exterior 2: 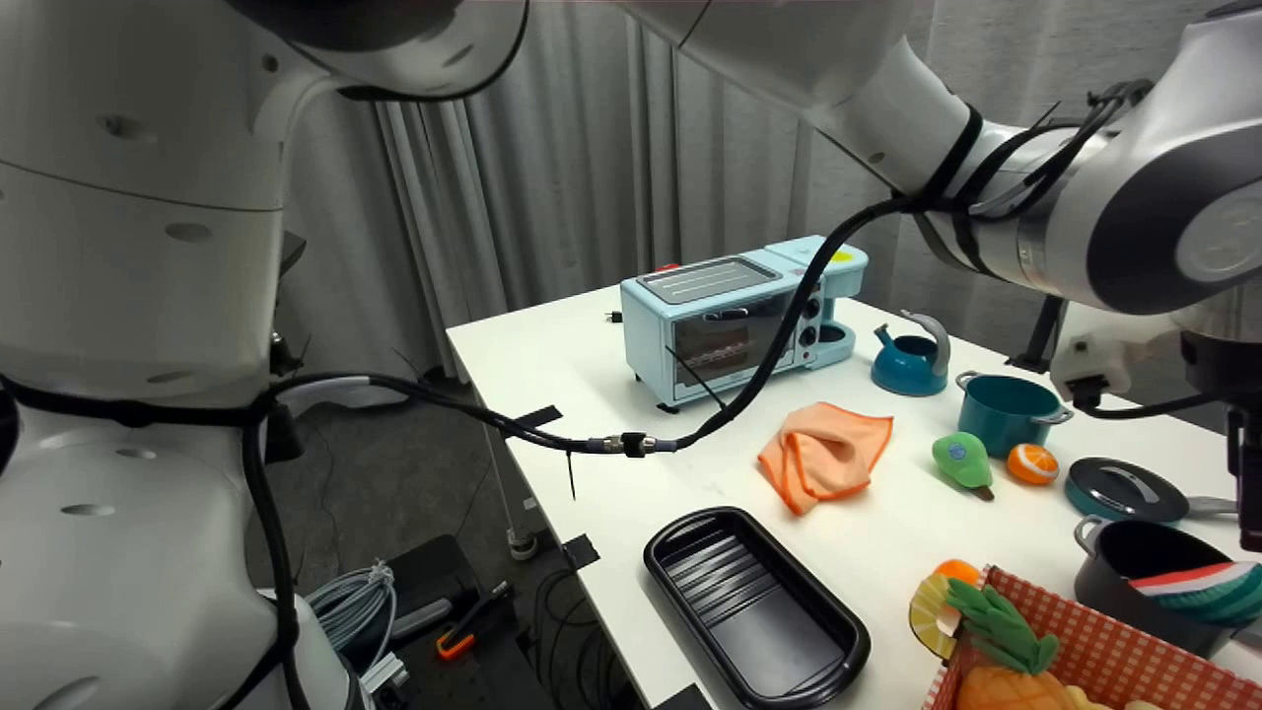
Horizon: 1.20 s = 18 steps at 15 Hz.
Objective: Put the watermelon plushie in the black pot
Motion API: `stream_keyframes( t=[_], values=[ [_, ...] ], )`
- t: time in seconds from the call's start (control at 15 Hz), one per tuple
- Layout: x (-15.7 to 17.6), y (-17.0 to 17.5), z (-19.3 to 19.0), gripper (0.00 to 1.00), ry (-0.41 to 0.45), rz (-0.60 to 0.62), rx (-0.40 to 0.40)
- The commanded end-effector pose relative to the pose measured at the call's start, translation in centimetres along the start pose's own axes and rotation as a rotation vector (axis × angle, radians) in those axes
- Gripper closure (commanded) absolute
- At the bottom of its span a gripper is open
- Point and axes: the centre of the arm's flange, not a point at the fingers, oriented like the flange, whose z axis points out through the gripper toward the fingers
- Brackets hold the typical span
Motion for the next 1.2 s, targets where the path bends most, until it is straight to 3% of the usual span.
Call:
stream_keyframes(
  t=[0.0,0.27,0.33,1.13],
  values=[
    [-2.9,2.8,-1.6,0.00,0.017,-0.010,-0.009],
    [-5.0,4.8,-1.6,0.00,0.029,-0.020,-0.023],
    [-2.9,2.9,0.0,0.00,0.005,-0.032,-0.030],
    [-3.9,3.8,-0.3,0.00,0.003,-0.031,-0.026]
  ],
)
